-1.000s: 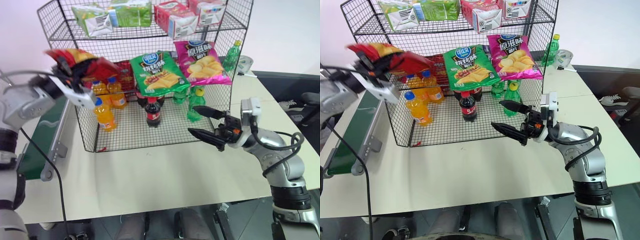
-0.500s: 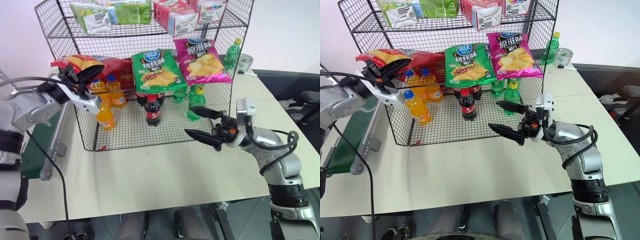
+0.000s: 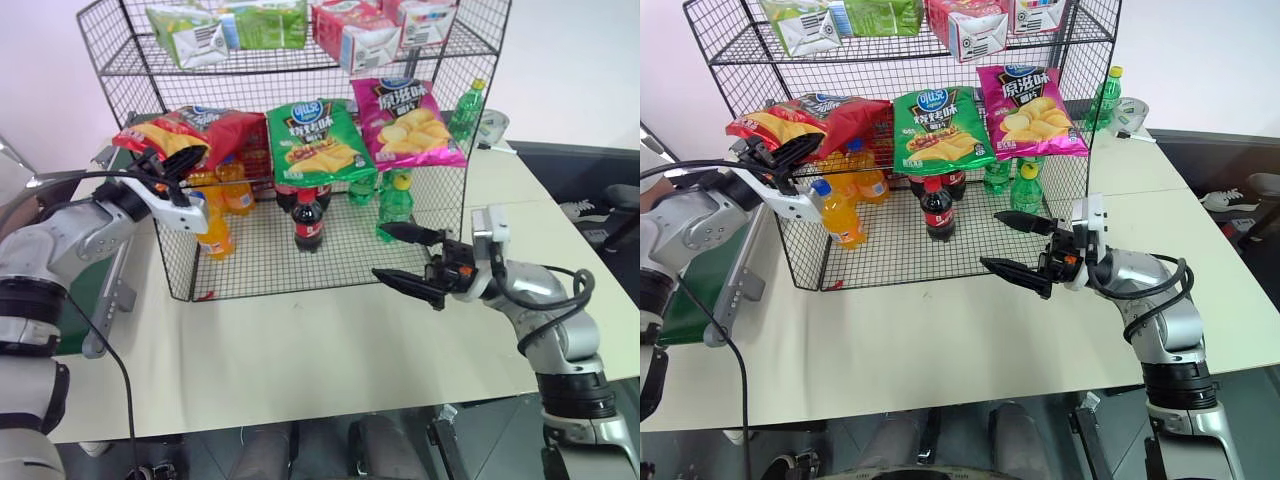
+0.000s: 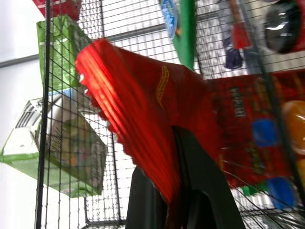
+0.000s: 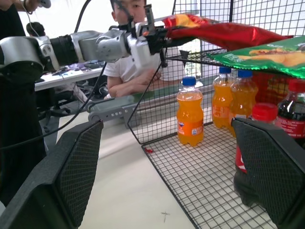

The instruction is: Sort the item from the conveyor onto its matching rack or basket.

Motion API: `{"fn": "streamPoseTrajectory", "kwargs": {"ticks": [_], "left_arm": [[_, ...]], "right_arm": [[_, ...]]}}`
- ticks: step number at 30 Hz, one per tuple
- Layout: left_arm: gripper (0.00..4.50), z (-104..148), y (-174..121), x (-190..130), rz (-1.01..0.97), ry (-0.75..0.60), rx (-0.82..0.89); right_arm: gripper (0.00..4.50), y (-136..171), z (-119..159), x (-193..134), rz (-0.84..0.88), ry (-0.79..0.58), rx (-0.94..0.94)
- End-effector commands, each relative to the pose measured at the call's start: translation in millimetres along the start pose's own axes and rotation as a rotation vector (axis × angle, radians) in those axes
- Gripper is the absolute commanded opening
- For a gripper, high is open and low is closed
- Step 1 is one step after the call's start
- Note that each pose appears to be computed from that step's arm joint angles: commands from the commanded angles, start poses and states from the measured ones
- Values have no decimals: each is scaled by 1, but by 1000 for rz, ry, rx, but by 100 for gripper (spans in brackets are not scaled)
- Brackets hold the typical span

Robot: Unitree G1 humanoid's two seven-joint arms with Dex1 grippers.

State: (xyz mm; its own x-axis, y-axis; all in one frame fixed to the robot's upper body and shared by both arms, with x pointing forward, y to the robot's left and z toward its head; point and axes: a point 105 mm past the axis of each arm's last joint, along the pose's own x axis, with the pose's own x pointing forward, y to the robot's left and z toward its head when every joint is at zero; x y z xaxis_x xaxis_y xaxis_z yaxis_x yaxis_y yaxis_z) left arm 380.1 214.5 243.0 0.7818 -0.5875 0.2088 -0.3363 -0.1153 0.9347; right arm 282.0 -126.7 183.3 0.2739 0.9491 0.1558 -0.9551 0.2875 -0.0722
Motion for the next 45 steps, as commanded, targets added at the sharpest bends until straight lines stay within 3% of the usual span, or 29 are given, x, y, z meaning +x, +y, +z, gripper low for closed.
{"fn": "streamPoseTrajectory", "kwargs": {"ticks": [1, 5, 8, 14, 16, 22, 26, 32, 35, 39, 44, 45], "left_arm": [[4, 9, 15, 6, 57, -18, -15], [4, 10, 9, 6, 42, -2, -35], [81, 5, 11, 4, 56, 25, -20], [378, 1, 13, -3, 61, 42, -46], [445, 5, 15, -5, 65, 24, -35], [445, 18, 28, -16, 119, -17, -93], [445, 23, 28, -28, 104, -15, -100], [445, 27, 22, -40, 91, 26, -145], [445, 39, 20, -46, 88, 8, -339], [445, 43, 24, -57, 120, 58, -427], [445, 52, 6, -74, 74, 126, -640], [445, 54, 4, -78, 80, 141, -749]], "right_arm": [[450, 2, 5, -1, 9, -19, -33], [450, 3, 3, -1, 11, -15, -33], [450, 3, 3, -4, 13, -10, -29], [450, -13, 8, -9, -68, -42, -64], [450, -14, 9, -9, -74, -59, -60], [450, -12, 17, -6, -67, -101, -90], [450, -11, 42, 3, -78, -199, -134], [450, -6, 43, 12, -64, -183, -144], [450, -5, 39, 13, -52, -138, -132], [450, -6, 36, 10, -61, -122, -131], [450, -4, 34, 10, -59, -105, -128], [450, -4, 34, 10, -59, -101, -129]]}}
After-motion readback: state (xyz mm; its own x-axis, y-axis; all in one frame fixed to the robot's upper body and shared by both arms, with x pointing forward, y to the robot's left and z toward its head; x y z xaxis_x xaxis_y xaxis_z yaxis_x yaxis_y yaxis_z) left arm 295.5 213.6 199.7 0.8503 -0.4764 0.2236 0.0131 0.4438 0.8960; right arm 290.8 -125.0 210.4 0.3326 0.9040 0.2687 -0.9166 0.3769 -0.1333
